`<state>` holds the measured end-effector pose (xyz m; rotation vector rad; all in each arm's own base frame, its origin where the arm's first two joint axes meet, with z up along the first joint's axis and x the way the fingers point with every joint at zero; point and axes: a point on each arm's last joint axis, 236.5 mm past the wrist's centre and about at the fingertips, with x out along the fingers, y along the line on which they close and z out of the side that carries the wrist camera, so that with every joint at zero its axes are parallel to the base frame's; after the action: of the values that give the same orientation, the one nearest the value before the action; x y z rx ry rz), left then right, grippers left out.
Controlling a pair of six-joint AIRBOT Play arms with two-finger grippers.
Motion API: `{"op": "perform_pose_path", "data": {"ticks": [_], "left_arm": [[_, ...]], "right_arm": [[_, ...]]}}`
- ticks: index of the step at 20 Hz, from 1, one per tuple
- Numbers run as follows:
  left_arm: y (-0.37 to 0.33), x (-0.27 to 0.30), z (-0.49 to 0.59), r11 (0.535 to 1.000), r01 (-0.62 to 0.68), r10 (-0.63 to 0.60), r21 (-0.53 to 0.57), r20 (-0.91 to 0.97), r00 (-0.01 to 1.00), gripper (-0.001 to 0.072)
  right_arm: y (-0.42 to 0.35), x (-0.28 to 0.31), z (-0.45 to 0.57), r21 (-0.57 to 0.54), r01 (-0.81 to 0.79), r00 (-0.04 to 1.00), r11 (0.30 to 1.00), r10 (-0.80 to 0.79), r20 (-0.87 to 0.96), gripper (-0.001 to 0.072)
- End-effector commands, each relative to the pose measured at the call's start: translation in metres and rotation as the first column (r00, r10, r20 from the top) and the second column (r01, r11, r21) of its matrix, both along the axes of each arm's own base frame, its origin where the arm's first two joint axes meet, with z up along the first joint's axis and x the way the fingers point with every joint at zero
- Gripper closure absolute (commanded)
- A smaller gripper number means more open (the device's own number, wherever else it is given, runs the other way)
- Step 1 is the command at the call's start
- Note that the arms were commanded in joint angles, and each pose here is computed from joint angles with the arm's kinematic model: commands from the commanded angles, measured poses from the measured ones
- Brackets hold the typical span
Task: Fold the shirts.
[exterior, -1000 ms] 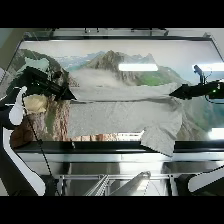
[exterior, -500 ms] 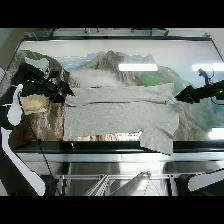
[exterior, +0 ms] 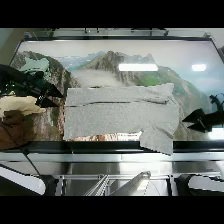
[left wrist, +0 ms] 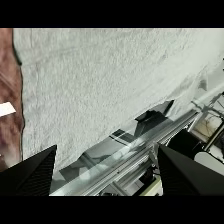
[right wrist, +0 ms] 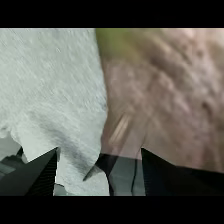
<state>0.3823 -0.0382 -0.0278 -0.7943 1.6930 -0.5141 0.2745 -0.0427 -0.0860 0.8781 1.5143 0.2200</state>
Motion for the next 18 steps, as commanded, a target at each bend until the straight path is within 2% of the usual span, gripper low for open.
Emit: {"op": "perform_pose_path", "data": {"ticks": [1, 3, 6, 8, 9, 10, 11, 12, 13, 18], "left_arm": [[0.011, -0.033, -0.008, 0.997, -0.083, 0.083, -0.002, -0.009, 0.997, 0.0001], [0.016, -0.051, -0.01, 0.992, -0.123, 0.123, -0.008, -0.026, 0.992, 0.0001], [0.021, -0.074, -0.015, 0.983, -0.186, 0.185, -0.007, -0.043, 0.982, 0.0002], [0.024, -0.086, -0.022, 0.972, -0.233, 0.233, 0.004, -0.044, 0.972, 0.0002], [0.024, -0.092, -0.027, 0.967, -0.256, 0.256, 0.009, -0.053, 0.965, 0.0005], [0.024, -0.098, -0.033, 0.96, -0.281, 0.282, 0.017, -0.062, 0.958, 0.002], [0.023, -0.103, -0.041, 0.953, -0.301, 0.302, 0.026, -0.072, 0.951, 0.002], [0.02, -0.109, -0.049, 0.948, -0.317, 0.319, 0.037, -0.084, 0.944, 0.002], [0.018, -0.114, -0.059, 0.941, -0.334, 0.338, 0.05, -0.094, 0.936, 0.002], [0.014, -0.141, -0.1, 0.916, -0.379, 0.395, 0.13, -0.136, 0.909, 0.002]], "right_arm": [[0.036, -0.044, -0.025, 0.06, 0.031, 0.994, 0.998, -0.024, -0.11, 0.0137], [0.056, -0.047, -0.032, 0.083, 0.004, 0.995, 0.997, 0.004, -0.096, 0.0137], [0.074, -0.025, -0.033, 0.084, 0.004, 1.0, 0.996, -0.002, -0.021, 0.0141], [0.087, -0.01, -0.028, 0.123, 0.01, 0.999, 0.992, -0.014, 0.029, 0.0146], [0.09, -0.006, -0.026, 0.137, 0.022, 0.999, 0.99, -0.027, 0.035, 0.023], [0.091, -0.004, -0.025, 0.143, 0.019, 0.999, 0.99, -0.026, 0.047, 0.044], [0.091, -0.004, -0.024, 0.144, 0.007, 0.998, 0.99, -0.016, 0.061, 0.0503], [0.092, -0.004, -0.024, 0.146, 0.006, 0.998, 0.989, -0.015, 0.06, 0.0523], [0.093, -0.006, -0.023, 0.153, 0.001, 0.998, 0.988, -0.01, 0.058, 0.0681], [0.096, -0.008, -0.02, 0.168, -0.011, 0.998, 0.986, 0.001, 0.056, 0.0695]]}}
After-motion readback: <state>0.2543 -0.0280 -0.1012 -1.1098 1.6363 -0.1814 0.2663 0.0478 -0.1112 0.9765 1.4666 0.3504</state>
